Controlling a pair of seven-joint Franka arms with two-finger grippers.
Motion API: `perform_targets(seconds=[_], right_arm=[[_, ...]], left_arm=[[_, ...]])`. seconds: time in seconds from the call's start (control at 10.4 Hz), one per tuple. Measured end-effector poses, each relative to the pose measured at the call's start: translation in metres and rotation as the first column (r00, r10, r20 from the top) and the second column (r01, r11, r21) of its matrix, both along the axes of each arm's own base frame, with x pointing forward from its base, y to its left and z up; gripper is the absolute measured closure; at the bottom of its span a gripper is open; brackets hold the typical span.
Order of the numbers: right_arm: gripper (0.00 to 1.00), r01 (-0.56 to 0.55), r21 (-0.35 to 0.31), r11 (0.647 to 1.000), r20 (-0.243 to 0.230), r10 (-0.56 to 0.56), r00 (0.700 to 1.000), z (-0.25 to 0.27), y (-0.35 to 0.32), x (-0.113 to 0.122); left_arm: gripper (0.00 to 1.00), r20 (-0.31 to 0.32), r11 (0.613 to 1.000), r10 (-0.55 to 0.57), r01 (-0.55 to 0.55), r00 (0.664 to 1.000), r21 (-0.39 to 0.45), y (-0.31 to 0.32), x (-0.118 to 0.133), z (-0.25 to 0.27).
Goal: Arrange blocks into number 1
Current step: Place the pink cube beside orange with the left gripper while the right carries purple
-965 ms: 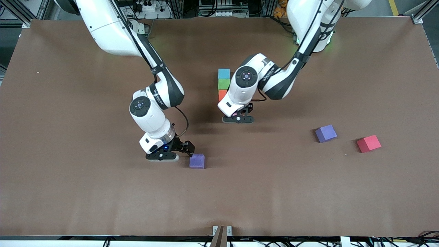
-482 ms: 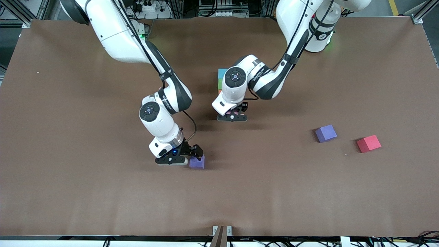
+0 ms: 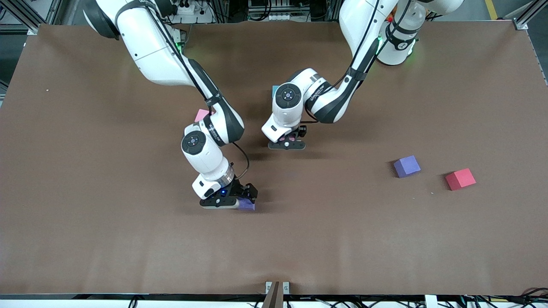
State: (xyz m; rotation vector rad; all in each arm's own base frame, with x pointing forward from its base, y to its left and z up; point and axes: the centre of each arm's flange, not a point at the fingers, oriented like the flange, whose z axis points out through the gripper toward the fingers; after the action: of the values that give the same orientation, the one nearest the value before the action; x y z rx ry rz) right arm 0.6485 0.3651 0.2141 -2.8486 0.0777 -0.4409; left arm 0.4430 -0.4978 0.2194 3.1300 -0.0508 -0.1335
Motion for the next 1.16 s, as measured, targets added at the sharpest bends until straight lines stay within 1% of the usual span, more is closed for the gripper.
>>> perform_targets(seconds=[0.39,0.48,0.58,0.68,0.77,0.87,1.06,1.16], right_arm=[[0.01,-0.014,-0.008,1.000,-0.007,0.014,1.000,-0.014,0.008,-0.003],[0.05,-0.014,-0.009,1.000,-0.007,0.014,1.000,-0.015,0.008,-0.003],[0.07,-0.014,-0.009,1.000,-0.006,0.014,1.000,-0.015,0.008,-0.002],[0.18,-0.013,-0.012,1.000,-0.004,0.013,1.000,-0.015,0.006,-0.001],[0.39,-0.009,-0.015,1.000,0.000,0.009,1.000,-0.014,0.003,0.001],[0.42,-0.005,-0.020,1.000,0.004,0.005,1.000,-0.014,0.000,0.003],[0.42,0.002,-0.024,1.000,0.013,-0.001,1.000,-0.012,-0.005,0.007],[0.42,0.005,-0.021,1.000,0.021,-0.004,1.000,-0.008,-0.006,0.010]], left_arm=[[0.41,-0.013,1.000,0.014,-0.015,1.000,-0.017,-0.015,-0.005,-0.005],[0.41,-0.012,1.000,0.014,-0.014,1.000,-0.019,-0.017,-0.004,-0.005],[0.41,-0.012,1.000,0.013,-0.014,1.000,-0.017,-0.017,-0.005,-0.007],[0.41,-0.013,1.000,0.013,-0.013,1.000,-0.015,-0.017,-0.005,-0.008],[0.40,-0.016,1.000,0.013,-0.013,1.000,-0.012,-0.017,-0.005,-0.011],[0.29,-0.018,1.000,0.013,-0.013,1.000,-0.009,-0.017,-0.006,-0.014],[0.03,-0.008,1.000,0.017,-0.017,1.000,-0.019,-0.019,-0.002,-0.007],[0.00,0.007,0.999,0.023,-0.023,1.000,-0.034,-0.021,0.004,0.005]])
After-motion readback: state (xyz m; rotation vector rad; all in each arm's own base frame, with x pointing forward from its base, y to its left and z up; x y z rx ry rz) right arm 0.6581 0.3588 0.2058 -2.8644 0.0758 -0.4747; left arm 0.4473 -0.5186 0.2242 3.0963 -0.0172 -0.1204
